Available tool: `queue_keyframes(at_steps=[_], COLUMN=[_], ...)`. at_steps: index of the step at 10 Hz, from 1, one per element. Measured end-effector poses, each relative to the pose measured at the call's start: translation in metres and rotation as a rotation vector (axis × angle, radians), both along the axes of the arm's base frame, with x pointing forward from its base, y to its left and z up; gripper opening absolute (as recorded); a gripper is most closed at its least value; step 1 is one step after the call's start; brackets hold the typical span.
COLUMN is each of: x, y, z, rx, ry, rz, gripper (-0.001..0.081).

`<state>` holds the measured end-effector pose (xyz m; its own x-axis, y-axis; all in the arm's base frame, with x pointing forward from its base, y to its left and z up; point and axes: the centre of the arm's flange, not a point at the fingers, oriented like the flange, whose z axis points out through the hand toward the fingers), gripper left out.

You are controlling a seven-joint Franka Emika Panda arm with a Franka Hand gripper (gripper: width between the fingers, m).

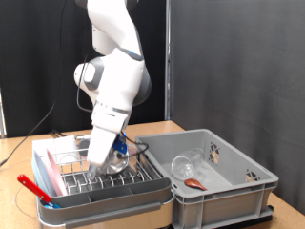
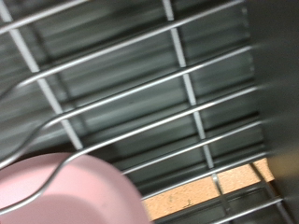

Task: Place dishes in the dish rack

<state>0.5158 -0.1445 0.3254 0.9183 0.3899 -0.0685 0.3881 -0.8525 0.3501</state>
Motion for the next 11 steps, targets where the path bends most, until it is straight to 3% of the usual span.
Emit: queue_keyframes(at_steps=[3, 5, 8, 11], x=[0.036, 0.051, 0.047, 0.023], y=[-0.009, -0.010, 0.007, 0.026], z=[-0.017, -0.025, -0.018, 0.007], rx=[0.007, 0.044, 0.145, 0.203], ry=[0.012, 0.042, 0.163, 0.302], rz=[0.016, 0.036, 0.063, 0.121], gripper=[0.0803, 0.0803, 0.0803, 0.0803])
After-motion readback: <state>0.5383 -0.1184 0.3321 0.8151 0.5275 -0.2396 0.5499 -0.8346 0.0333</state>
